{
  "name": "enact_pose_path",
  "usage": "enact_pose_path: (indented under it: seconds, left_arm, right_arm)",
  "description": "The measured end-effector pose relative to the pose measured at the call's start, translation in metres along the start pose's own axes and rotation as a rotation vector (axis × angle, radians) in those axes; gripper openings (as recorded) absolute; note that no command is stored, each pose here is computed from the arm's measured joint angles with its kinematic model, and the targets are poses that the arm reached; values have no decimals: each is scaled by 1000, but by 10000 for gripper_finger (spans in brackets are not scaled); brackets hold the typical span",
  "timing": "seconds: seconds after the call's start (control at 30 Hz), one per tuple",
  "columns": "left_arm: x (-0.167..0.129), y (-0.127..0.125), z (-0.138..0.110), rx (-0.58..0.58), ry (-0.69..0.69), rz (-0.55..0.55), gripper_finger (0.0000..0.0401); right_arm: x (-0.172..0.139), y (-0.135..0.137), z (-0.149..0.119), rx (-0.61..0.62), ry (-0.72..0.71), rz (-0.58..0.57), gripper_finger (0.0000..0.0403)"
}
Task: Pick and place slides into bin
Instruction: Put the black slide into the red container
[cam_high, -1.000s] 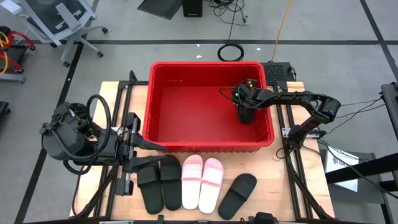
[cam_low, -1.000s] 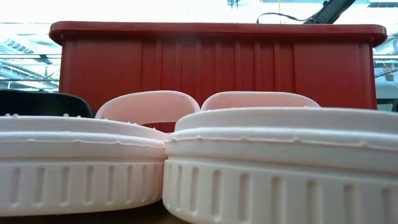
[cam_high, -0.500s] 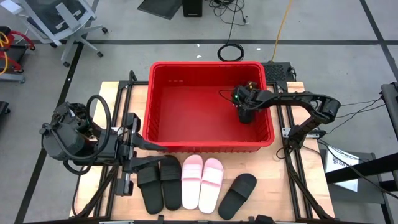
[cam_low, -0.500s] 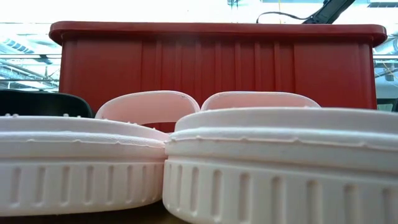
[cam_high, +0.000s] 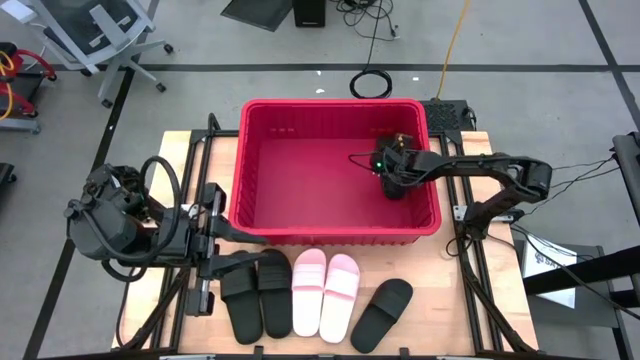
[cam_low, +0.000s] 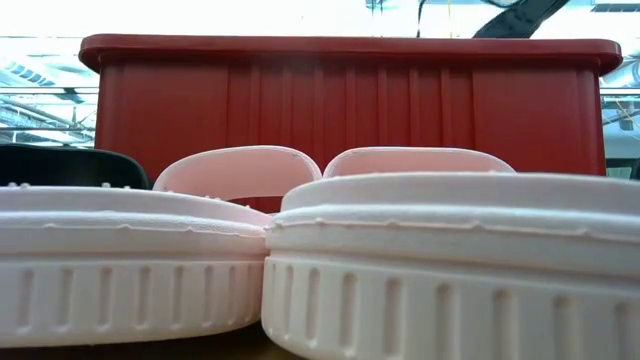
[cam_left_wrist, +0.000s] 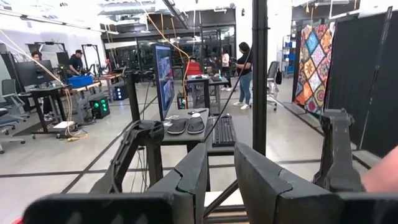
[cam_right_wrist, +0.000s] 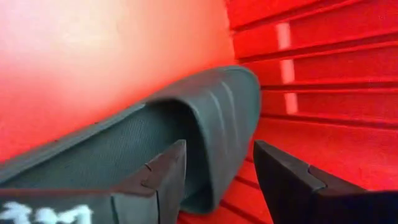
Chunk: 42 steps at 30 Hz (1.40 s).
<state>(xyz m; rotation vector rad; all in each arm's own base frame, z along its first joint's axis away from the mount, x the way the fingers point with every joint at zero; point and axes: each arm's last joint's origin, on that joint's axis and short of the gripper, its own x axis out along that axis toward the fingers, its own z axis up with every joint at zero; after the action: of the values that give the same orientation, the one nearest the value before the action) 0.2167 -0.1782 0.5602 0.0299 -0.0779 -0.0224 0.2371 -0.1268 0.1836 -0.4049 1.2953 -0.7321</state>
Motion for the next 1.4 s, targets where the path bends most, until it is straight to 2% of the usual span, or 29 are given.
enact_pose_path:
  seconds: [0.17, 0.27, 0.4, 0.53, 0.67, 0.9, 1.1, 1.27, 1.4]
  left_arm:
    - [0, 0, -2, 23, 17, -2, 88]
    - [0, 0, -2, 26, 18, -7, 88]
    - [-2, 0, -2, 54, 18, -11, 88]
    - [-4, 2, 1, 86, 11, -11, 88]
    - [-6, 5, 2, 90, 8, -8, 88]
    - [-9, 8, 5, 75, -4, -6, 88]
    - [-11, 10, 7, 71, -14, -5, 88]
    - [-11, 10, 8, 67, -17, -4, 88]
    - [-11, 10, 8, 65, -20, -4, 88]
  right_arm:
    - [-27, -11, -6, 140, -57, -5, 177]
    - [-46, -16, -14, 272, -84, 8, 179]
    - [-75, -24, -24, 472, -186, 107, 176]
    - [-105, -35, -28, 659, -371, 218, 171]
    - [-132, -48, -28, 780, -607, 312, 169]
    - [-173, -70, -21, 851, -1059, 536, 170]
    - [-201, -70, -11, 770, -1343, 864, 168]
    - [-219, -58, 1, 781, -1447, 1235, 171]
    - [-234, -41, 10, 822, -1461, 1515, 169]
